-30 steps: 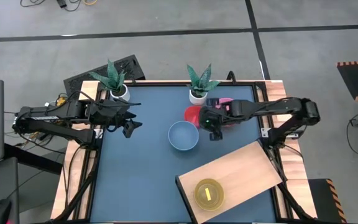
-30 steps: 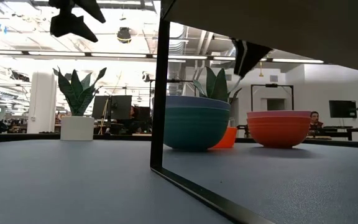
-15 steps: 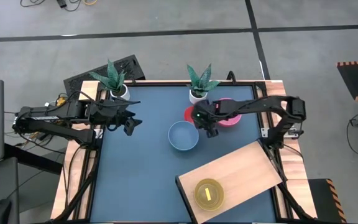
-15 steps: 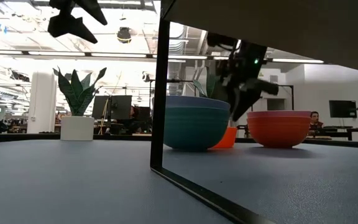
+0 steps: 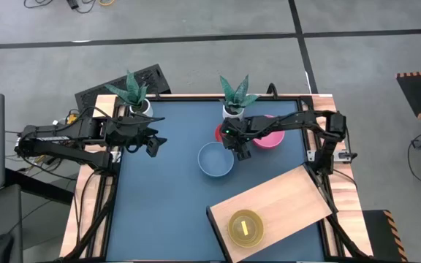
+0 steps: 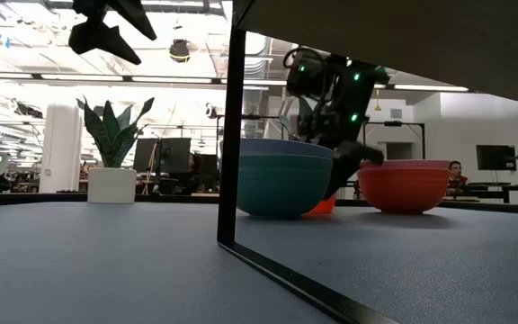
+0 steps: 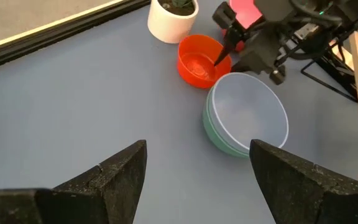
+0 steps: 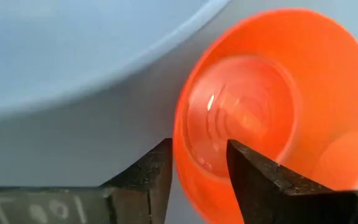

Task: Place and stack bowls onto a shelf
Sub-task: Stack the orange bowl on top of the yellow bowl on the shelf

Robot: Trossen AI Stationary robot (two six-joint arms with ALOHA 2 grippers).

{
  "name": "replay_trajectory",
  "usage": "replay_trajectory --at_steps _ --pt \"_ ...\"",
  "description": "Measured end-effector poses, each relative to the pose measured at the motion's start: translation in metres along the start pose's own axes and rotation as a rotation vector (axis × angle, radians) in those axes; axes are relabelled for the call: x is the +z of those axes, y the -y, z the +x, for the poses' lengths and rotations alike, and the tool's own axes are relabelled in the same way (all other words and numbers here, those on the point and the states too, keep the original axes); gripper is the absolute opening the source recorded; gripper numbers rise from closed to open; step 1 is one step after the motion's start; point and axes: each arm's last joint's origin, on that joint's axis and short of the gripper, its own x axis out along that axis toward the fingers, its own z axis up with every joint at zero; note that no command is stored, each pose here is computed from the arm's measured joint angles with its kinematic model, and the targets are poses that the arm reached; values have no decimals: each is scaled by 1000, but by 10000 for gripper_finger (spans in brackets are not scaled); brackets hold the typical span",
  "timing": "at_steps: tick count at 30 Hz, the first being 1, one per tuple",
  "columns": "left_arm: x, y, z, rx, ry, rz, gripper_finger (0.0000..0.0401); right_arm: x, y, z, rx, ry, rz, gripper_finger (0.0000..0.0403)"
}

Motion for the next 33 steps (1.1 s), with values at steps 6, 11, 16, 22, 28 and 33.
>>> replay_trajectory --at_steps 6,11,16,22,28,33 --pt "0 0 0 5 -2 15 269 -5 2 3 15 -27 16 94" --pt "-1 -2 0 15 -14 22 269 -5 0 1 19 -38 11 22" --pt "-2 -2 0 14 -18 22 269 1 2 -13 23 -50 46 26" --pt "-2 -2 0 16 -21 23 269 18 13 -59 -24 47 97 23" --pt "-2 -2 0 17 -20 24 269 37 16 -127 -77 207 171 23" --pt "-2 -2 0 17 -21 29 269 53 4 -204 -91 390 244 23"
